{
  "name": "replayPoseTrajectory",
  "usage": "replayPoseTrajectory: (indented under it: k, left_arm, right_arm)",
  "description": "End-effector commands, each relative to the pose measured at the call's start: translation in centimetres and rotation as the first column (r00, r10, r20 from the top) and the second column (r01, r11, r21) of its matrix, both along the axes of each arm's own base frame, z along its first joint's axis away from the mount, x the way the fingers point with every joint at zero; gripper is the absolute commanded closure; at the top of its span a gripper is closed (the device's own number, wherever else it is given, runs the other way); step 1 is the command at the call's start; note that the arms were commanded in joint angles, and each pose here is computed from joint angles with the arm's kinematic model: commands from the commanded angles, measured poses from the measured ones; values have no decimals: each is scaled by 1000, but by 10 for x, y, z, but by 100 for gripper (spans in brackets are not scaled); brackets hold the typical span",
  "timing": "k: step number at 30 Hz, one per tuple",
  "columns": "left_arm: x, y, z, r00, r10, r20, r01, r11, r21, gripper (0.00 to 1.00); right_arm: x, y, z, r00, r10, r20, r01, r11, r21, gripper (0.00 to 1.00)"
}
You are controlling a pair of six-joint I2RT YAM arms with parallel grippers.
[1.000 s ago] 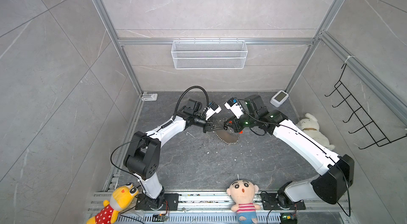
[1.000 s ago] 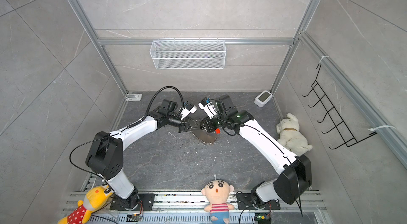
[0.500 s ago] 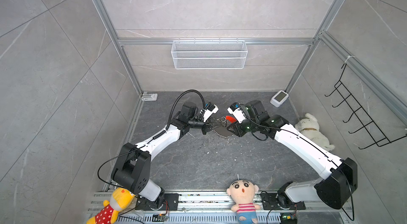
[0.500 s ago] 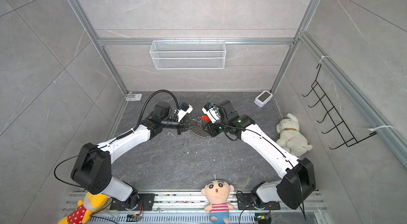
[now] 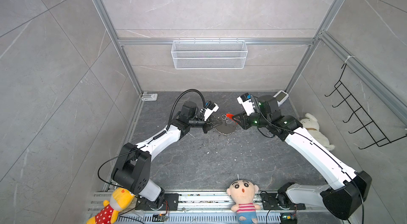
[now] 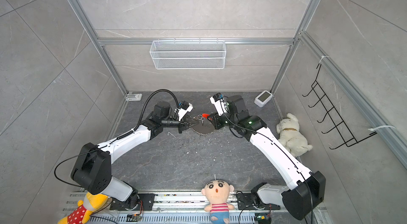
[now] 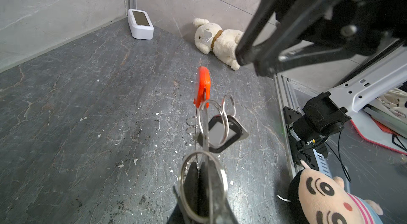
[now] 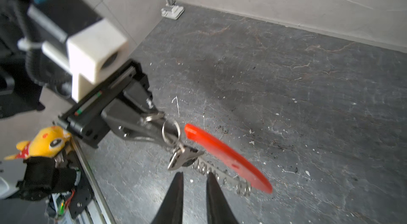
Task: Attach keys to a key ring
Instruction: Insert the key into the keyring.
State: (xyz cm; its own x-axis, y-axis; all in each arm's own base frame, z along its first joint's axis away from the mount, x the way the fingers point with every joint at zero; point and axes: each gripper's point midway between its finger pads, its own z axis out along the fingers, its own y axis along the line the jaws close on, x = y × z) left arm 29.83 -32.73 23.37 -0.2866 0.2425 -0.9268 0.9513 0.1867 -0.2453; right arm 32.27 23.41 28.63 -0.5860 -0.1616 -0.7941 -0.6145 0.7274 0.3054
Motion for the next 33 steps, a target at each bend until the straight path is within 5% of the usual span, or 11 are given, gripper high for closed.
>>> replayPoseTrajectory:
  k: [1,14,21,33]
  left_arm:
    - [-1,-3,36,996,1,91,5,998,-65,100]
    - [7,-5,42,997,63,50,-57,992,-110,100]
    - [9,-5,46,996,73,46,-67,990,-123,100]
    - [12,-11,49,995,103,16,-100,986,-136,100]
  right_arm:
    - [10,20,9,998,43,-36,-39,994,106,77]
    - [4,30,-6,993,86,-78,-73,985,157,70]
    - [2,34,-7,993,93,-73,-80,982,172,100]
    - [6,52,-16,995,63,-74,-50,985,164,100]
